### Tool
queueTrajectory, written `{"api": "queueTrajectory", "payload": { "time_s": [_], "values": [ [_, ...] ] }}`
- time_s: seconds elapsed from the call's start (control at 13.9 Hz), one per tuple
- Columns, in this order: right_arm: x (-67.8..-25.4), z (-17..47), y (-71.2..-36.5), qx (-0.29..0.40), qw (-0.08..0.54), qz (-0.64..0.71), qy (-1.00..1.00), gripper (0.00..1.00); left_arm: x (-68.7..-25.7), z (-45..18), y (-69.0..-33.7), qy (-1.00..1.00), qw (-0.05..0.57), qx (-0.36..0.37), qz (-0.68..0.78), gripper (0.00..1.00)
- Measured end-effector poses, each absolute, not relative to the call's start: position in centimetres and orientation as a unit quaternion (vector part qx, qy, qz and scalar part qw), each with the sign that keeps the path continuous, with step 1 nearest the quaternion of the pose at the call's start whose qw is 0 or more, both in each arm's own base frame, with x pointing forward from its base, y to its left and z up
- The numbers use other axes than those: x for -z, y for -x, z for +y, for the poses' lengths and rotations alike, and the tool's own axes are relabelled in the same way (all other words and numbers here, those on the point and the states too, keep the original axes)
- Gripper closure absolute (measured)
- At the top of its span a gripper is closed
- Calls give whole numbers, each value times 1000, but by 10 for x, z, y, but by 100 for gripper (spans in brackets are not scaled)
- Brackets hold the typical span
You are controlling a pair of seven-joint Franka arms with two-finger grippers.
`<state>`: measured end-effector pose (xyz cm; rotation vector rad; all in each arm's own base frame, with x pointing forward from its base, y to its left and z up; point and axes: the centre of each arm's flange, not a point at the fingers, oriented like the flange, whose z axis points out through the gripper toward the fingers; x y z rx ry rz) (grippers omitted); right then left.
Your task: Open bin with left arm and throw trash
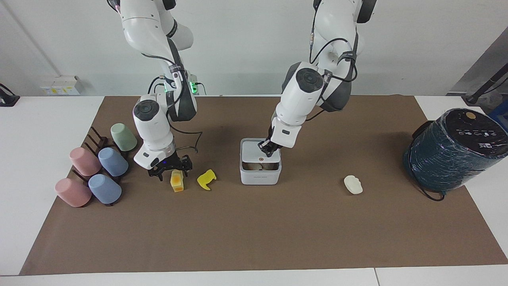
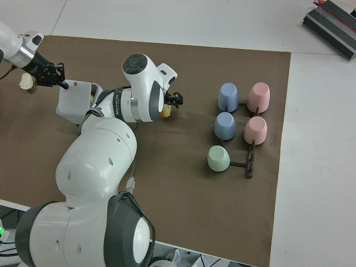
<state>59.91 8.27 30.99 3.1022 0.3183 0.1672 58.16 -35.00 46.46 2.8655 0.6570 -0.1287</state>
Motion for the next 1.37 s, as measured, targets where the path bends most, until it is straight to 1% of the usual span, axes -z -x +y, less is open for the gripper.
{"api": "queueTrajectory", "payload": {
  "time_s": [0.07, 0.14, 0.22, 0.36, 0.43, 0.5, 0.65, 0.72, 0.79, 0.94, 1.15, 1.37],
  "values": [
    [-307, 82, -598, -56, 10, 109, -992, 7, -478, -331, -590, -970, 92, 52, 221, 99],
    [-305, 82, -597, -56, 10, 112, -992, 7, -489, -307, -598, -971, 81, 59, 217, 99],
    [-303, 82, -597, -55, 10, 113, -992, 14, -497, -281, -606, -973, 66, 63, 212, 99],
    [-302, 82, -597, -54, 10, 114, -992, 42, -507, -228, -622, -978, 41, 65, 196, 99],
    [-303, 82, -597, -55, 10, 114, -992, 53, -511, -204, -626, -981, 29, 70, 180, 99],
    [-305, 83, -598, -57, 10, 114, -992, 67, -513, -182, -630, -984, 17, 73, 161, 99],
    [-315, 83, -603, -61, 10, 113, -992, 86, -519, -148, -634, -989, 7, 74, 132, 99],
    [-328, 85, -606, -58, 9, 114, -992, 91, -524, -133, -634, -990, 7, 73, 119, 99],
    [-344, 90, -609, -57, 3, 112, -992, 92, -530, -117, -634, -992, 9, 73, 106, 99],
    [-383, 106, -613, -62, -29, 101, -993, 93, -547, -87, -629, -994, 14, 74, 75, 99],
    [-434, 153, -616, -91, -68, 77, -991, 94, -581, -69, -616, -998, 22, 56, 31, 99],
    [-448, 216, -606, -110, -92, 55, -988, 94, -612, -63, -599, -999, 26, 40, 3, 99]
  ]
}}
